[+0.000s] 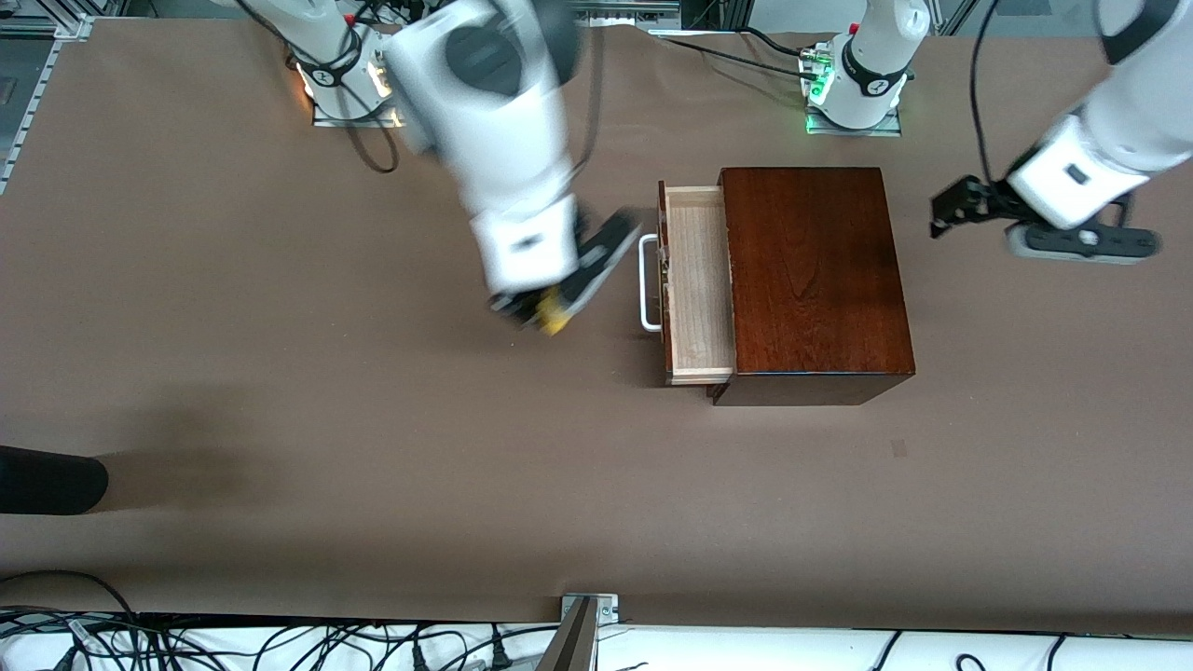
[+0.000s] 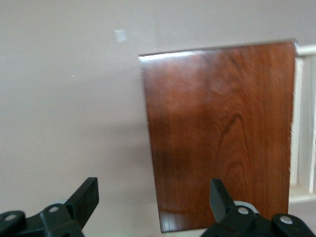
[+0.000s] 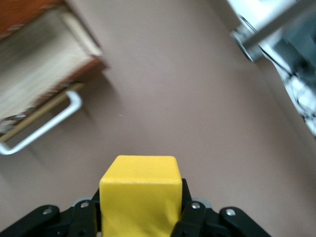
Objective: Open drawer, take yellow block, close drawer
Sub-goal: 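Lift the cube out with the right gripper while the left gripper approaches the drawer, then push the drawer shut with the left gripper while the right gripper lowers the cube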
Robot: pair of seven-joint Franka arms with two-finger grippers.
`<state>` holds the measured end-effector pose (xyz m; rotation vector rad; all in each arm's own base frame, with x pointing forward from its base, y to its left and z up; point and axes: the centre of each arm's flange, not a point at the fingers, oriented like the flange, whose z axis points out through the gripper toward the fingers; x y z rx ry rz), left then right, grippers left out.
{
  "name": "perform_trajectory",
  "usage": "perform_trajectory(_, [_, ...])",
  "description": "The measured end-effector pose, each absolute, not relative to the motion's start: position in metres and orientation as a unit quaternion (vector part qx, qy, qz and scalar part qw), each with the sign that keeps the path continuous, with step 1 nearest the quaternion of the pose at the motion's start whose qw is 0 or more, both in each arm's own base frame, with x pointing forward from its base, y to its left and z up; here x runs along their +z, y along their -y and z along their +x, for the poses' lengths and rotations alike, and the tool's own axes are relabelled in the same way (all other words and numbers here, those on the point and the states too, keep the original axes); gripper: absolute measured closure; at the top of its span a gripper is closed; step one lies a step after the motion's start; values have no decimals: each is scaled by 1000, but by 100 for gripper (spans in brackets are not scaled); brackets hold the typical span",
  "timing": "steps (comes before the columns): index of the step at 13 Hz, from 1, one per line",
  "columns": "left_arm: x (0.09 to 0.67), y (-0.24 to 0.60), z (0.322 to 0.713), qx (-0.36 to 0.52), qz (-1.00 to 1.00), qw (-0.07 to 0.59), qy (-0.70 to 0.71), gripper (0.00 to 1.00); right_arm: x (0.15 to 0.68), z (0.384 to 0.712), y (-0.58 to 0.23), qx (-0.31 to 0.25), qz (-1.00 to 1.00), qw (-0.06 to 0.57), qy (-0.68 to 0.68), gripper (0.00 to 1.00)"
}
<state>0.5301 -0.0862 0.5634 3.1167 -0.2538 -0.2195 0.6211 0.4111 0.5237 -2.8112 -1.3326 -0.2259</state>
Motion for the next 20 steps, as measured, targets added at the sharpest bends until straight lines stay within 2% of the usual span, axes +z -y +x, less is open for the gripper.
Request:
perform_trajectory(3, [545, 148, 517, -107, 955, 14, 277, 0, 523, 681, -299, -67, -931, 37, 358, 44])
perform_trajectory(6, [517, 213, 509, -134, 908, 83, 388, 0, 517, 693, -247, -50, -946, 38, 319, 44])
perform_trajectory(10, [516, 332, 484, -134, 854, 116, 490, 0, 491, 678, -179, 3, -962, 33, 272, 44])
perform_trajectory(12, [503, 372, 483, -140, 834, 129, 517, 0, 465, 667, -144, 6, -970, 30, 241, 44])
perform_trajectory(14, [478, 390, 496, -145, 825, 146, 526, 0, 422, 654, -115, 6, -979, 25, 202, 44])
perform_trajectory(16, [448, 404, 517, -112, 820, 165, 537, 0, 372, 639, -99, -1, -985, 21, 172, 44])
perform_trajectory(17, [432, 414, 524, -92, 811, 165, 554, 0, 347, 630, -94, -9, -986, 19, 164, 44])
perform_trajectory(20, [385, 451, 520, -61, 758, 112, 640, 0, 289, 602, -84, -24, -991, 15, 127, 44])
